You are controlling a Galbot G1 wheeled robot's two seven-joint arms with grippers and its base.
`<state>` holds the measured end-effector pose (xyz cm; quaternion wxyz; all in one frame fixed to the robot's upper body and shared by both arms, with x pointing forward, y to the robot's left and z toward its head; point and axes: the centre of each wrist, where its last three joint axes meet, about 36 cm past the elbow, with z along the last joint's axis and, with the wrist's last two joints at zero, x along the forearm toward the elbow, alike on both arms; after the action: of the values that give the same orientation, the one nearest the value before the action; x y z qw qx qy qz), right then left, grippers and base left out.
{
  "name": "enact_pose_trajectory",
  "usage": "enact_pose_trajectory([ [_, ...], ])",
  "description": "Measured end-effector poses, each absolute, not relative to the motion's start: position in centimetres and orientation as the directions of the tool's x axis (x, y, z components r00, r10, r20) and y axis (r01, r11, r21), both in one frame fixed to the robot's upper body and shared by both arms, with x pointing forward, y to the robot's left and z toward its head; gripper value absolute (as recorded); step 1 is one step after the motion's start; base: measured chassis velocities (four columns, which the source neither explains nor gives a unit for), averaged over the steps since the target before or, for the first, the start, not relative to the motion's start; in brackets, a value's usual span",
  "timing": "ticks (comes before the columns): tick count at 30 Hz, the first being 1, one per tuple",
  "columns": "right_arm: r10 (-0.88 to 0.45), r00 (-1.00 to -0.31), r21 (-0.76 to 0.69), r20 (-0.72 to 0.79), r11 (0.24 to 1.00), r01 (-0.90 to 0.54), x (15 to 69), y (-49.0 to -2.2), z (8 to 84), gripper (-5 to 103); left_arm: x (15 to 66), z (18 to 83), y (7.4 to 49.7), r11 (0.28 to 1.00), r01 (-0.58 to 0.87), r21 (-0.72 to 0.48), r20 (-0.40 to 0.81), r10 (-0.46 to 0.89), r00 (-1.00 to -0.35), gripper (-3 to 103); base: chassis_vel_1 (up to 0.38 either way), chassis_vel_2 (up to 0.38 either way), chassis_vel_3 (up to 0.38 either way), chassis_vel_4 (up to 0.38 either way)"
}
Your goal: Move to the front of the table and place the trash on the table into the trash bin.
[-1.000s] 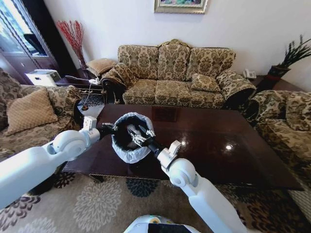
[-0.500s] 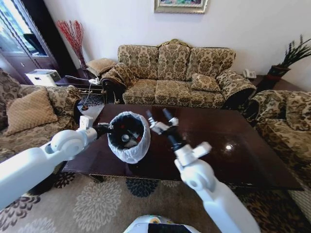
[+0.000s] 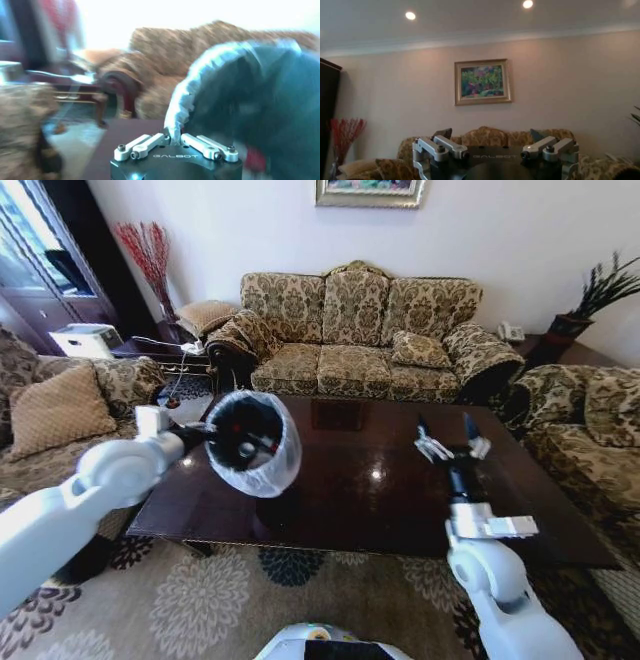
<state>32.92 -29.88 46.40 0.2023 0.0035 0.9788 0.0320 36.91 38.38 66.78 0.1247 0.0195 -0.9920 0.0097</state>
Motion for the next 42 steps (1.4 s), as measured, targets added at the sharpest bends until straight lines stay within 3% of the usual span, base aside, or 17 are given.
enact_pose_trajectory([
  [5,0.047,-0.924,0.059,-0.380,0.998,0.026,32.7,-30.9,45.0,100,32.6,65.0,40.5,0.987,-0.158,-0.022,0.258,-0.147,-0.955,0,0.000,0.000,0.000,0.000],
  [9,0.048,-0.926,0.073,-0.375,0.997,0.022,32.7,-30.5,44.0,100,26.0,62.0,41.8,0.951,-0.306,-0.033,0.235,-0.290,-0.928,0,0.000,0.000,0.000,0.000],
  [11,0.046,-0.926,0.075,-0.375,0.997,0.020,32.6,-30.4,44.0,100,25.5,61.8,41.8,0.947,-0.318,-0.033,0.229,-0.303,-0.925,0,0.000,0.000,0.000,0.000],
  [16,0.029,-0.931,0.095,-0.365,0.995,-0.007,32.5,-29.3,43.5,100,20.5,58.8,41.6,0.870,-0.488,-0.069,0.184,-0.469,-0.864,0,0.055,-0.062,-0.056,0.051],
  [30,0.038,-0.938,0.122,-0.346,0.993,-0.005,32.7,-29.0,42.2,100,16.9,54.6,42.6,0.711,-0.686,-0.157,0.161,-0.667,-0.727,0,0.190,-0.194,-0.194,0.202],
  [33,0.039,-0.941,0.136,-0.336,0.991,-0.008,32.5,-28.5,41.8,100,16.2,51.0,43.9,0.615,-0.767,-0.181,0.218,-0.735,-0.642,0,0.078,-0.074,-0.067,0.099],
  [36,0.039,-0.942,0.141,-0.333,0.990,-0.009,32.4,-28.3,41.7,100,16.0,49.8,44.2,0.582,-0.790,-0.193,0.242,-0.752,-0.613,0,0.014,-0.008,-0.013,0.028],
  [38,0.038,-0.947,0.148,-0.320,0.989,-0.011,32.0,-28.0,41.5,100,15.2,45.9,45.3,0.462,-0.860,-0.219,0.312,-0.801,-0.510,0,0.000,0.000,0.000,0.000],
  [42,0.038,-0.949,0.148,-0.314,0.989,-0.009,31.9,-27.9,41.4,100,13.5,41.7,46.6,0.358,-0.912,-0.201,0.369,-0.835,-0.409,0,-0.063,0.035,0.053,-0.037],
])
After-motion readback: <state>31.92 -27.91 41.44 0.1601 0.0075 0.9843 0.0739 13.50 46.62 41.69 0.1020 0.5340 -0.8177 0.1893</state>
